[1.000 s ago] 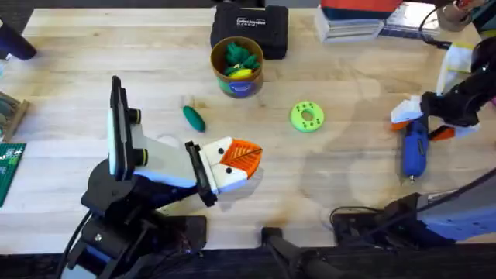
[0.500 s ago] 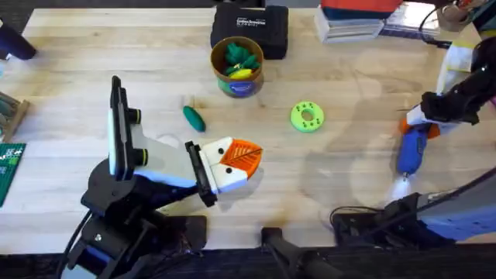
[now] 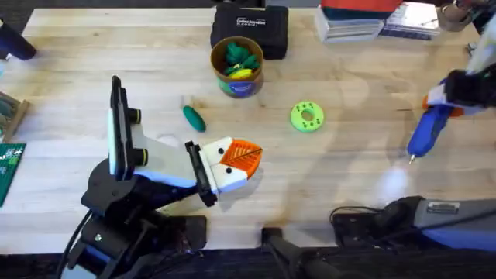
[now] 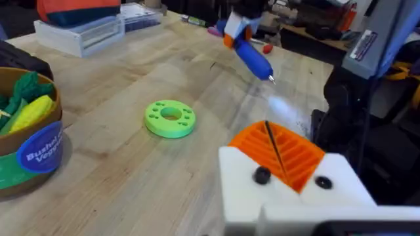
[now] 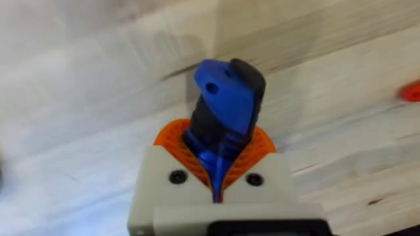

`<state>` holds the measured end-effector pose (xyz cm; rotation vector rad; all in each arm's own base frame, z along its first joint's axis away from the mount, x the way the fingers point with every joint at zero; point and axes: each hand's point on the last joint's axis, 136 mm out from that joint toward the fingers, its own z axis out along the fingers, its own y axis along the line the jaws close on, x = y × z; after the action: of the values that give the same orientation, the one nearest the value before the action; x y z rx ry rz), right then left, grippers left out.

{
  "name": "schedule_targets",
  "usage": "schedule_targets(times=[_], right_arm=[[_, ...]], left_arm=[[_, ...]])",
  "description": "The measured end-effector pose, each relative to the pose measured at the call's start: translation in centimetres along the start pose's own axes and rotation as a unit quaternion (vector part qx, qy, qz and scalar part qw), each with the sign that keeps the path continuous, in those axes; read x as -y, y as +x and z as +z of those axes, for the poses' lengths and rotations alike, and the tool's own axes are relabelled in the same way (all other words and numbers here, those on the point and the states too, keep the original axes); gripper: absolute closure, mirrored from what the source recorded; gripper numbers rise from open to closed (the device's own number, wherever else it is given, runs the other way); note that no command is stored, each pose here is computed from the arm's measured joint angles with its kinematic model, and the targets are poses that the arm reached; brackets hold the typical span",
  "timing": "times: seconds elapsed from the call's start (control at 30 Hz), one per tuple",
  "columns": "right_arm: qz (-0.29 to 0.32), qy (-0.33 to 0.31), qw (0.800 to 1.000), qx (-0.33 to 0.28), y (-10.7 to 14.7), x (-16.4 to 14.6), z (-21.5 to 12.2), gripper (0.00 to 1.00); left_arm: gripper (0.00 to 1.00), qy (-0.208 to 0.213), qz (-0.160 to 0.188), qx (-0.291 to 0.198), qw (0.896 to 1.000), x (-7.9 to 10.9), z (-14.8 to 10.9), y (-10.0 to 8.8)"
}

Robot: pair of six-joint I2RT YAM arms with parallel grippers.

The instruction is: Pick up the gripper from the table and insert it into the empty holder that is missing its gripper. Then pick up a screw, insert it into the mounting hole, and use the screwdriver to tighten it. Finally, clean up the table by picking up the vegetable and placing it into the bucket.

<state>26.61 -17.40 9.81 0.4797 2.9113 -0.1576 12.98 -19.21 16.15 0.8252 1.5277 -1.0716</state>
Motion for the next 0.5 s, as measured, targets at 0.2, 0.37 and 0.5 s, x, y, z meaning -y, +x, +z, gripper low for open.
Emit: schedule_targets(times=[0.2,0.37,0.5], right_arm=[[0.039,-0.016,0.984,0.174,-2.9,-1.0,-8.1,0.973],[0.031,-0.059,0.962,0.264,-2.6,-4.2,-11.8,0.973],[-0.013,-0.103,0.938,0.332,-2.4,-8.4,-14.4,0.973]], left_arm=[[0.997,0.0,0.0,0.0,1.0,0.0,0.0,0.0],[0.997,0.0,0.0,0.0,1.0,0.0,0.0,0.0],[0.997,0.0,0.0,0.0,1.0,0.0,0.0,0.0]])
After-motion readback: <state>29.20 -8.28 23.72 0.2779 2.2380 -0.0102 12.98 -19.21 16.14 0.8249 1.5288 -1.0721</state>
